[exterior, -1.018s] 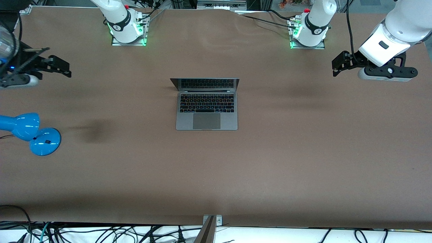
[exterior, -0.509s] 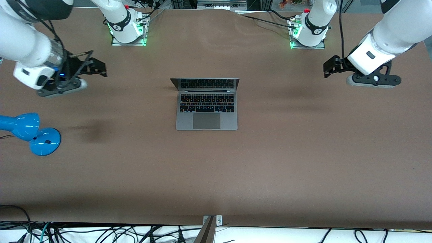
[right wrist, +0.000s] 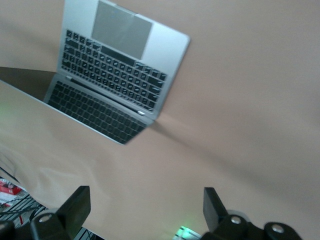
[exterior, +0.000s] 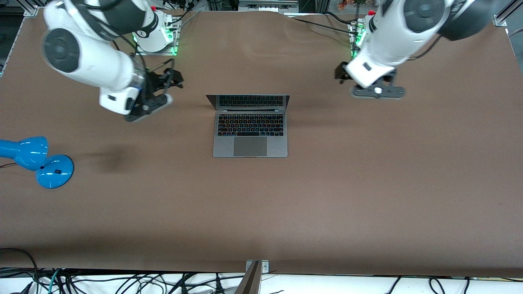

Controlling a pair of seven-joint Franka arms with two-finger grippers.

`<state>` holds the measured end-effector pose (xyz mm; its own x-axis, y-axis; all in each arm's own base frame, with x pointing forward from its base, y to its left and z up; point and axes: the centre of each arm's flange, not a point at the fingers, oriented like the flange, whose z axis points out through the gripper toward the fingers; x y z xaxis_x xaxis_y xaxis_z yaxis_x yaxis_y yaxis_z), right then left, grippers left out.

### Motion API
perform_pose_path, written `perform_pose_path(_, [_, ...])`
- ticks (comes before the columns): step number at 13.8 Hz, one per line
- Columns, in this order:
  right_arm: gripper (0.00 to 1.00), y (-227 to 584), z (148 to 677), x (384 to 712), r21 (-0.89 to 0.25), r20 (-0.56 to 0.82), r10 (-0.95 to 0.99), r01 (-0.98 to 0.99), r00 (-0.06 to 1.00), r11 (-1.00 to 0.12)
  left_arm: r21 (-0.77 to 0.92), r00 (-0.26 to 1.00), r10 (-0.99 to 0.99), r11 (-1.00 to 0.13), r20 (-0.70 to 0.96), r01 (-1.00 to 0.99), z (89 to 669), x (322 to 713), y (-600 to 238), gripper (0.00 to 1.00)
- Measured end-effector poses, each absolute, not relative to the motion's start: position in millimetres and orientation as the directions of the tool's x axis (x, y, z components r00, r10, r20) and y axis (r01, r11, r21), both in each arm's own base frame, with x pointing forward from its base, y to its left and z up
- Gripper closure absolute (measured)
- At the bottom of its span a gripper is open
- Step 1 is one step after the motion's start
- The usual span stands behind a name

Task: Close laptop with both arms from behind
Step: 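Move both grippers toward the back of the open laptop lid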

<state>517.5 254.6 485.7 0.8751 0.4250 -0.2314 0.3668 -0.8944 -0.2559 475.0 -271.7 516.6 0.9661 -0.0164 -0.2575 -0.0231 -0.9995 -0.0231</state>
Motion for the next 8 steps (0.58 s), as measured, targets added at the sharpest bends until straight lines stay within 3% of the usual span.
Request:
perform_pose_path(5, [0.02, 334.6, 452.4, 489.0, -0.191, -0.34, 0.175, 0.115, 0.924, -0.975, 0.028, 0.931, -0.004, -1.0, -0.366, 0.007, 479.4, 459.2, -323.8, 0.0])
perform_pose_path(8, [0.36, 342.6, 431.1, 477.5, -0.157, -0.429, 0.124, 0.061, 0.895, -0.986, 0.012, 0.903, 0.033, -0.999, -0.428, 0.042, 451.1, 447.0, -354.8, 0.01])
